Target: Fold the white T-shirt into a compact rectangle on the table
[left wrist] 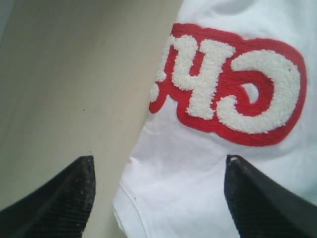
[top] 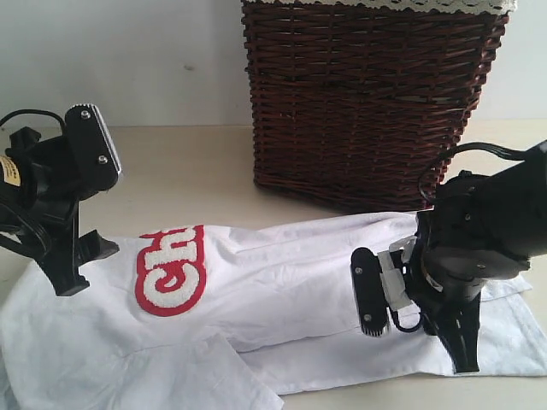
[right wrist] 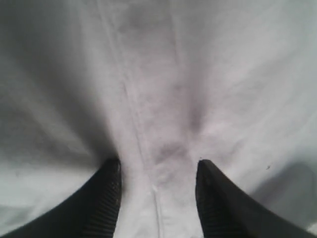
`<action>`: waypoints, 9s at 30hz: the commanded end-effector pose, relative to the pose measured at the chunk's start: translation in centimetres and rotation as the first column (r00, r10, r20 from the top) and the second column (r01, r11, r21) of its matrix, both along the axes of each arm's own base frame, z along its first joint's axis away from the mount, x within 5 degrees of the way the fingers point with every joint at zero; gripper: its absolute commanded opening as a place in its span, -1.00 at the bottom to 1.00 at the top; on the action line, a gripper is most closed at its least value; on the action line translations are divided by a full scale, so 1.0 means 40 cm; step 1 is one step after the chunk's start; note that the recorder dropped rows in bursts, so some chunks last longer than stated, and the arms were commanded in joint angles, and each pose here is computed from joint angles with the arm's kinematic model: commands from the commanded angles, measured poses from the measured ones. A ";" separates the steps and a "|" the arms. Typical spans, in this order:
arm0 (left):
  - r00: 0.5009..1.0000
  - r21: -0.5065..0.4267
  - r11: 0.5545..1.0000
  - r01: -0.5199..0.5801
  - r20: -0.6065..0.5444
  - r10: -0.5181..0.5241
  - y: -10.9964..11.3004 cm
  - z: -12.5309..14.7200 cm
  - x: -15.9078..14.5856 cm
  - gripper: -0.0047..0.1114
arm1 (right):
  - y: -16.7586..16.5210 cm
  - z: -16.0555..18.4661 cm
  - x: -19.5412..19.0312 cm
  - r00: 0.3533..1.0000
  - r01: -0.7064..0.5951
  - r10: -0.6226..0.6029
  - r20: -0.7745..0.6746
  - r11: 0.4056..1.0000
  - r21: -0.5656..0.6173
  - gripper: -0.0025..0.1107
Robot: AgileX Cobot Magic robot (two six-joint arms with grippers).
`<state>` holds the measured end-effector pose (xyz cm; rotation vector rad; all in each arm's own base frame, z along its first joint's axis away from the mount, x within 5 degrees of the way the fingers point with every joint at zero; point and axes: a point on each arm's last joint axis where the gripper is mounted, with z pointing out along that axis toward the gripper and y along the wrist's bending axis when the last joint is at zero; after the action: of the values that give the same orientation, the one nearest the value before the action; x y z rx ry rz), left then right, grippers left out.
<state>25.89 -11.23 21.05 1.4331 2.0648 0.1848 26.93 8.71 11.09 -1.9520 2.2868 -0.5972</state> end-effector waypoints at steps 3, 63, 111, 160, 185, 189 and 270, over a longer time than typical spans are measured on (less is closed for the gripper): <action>1.000 -0.031 0.999 -0.016 0.002 0.017 -0.004 0.003 -0.004 0.23 | -0.001 -0.029 -0.001 0.999 0.008 -0.008 -0.031 1.000 -0.008 -0.78; 0.998 -0.042 0.998 -0.039 -0.042 0.037 -0.004 -0.001 -0.011 -0.03 | -0.072 0.084 0.023 0.970 0.171 -0.175 0.169 0.984 0.039 -0.96; 0.756 -0.302 0.941 0.149 -0.579 -0.306 -0.111 -0.069 -0.152 -0.35 | -0.063 0.204 -0.102 0.880 0.386 -0.463 0.106 0.827 0.409 -0.92; 0.713 0.073 0.863 0.500 -0.600 -0.363 -0.197 -0.078 -0.380 -0.92 | -0.040 0.213 -0.084 0.813 0.427 -0.575 0.090 0.695 0.579 -0.92; 0.884 -0.122 0.966 -0.229 -0.441 0.154 -0.066 -0.032 0.052 -0.46 | -0.024 0.215 -0.083 0.769 0.476 -0.639 0.014 0.587 0.654 -0.92; 0.744 -0.250 0.948 -0.199 -0.668 -0.020 -0.115 -0.067 0.003 -0.92 | -0.022 0.215 -0.083 0.762 0.485 -0.648 0.001 0.571 0.662 -0.92; 0.313 -0.189 0.424 -0.886 -0.918 0.244 0.228 -0.225 0.048 -0.92 | -0.030 0.237 -0.112 0.662 0.599 -0.743 -0.096 0.447 0.664 -0.92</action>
<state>27.05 -3.25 10.41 0.0121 2.8642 -1.1289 22.90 8.08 19.80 -0.5133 2.5914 0.0916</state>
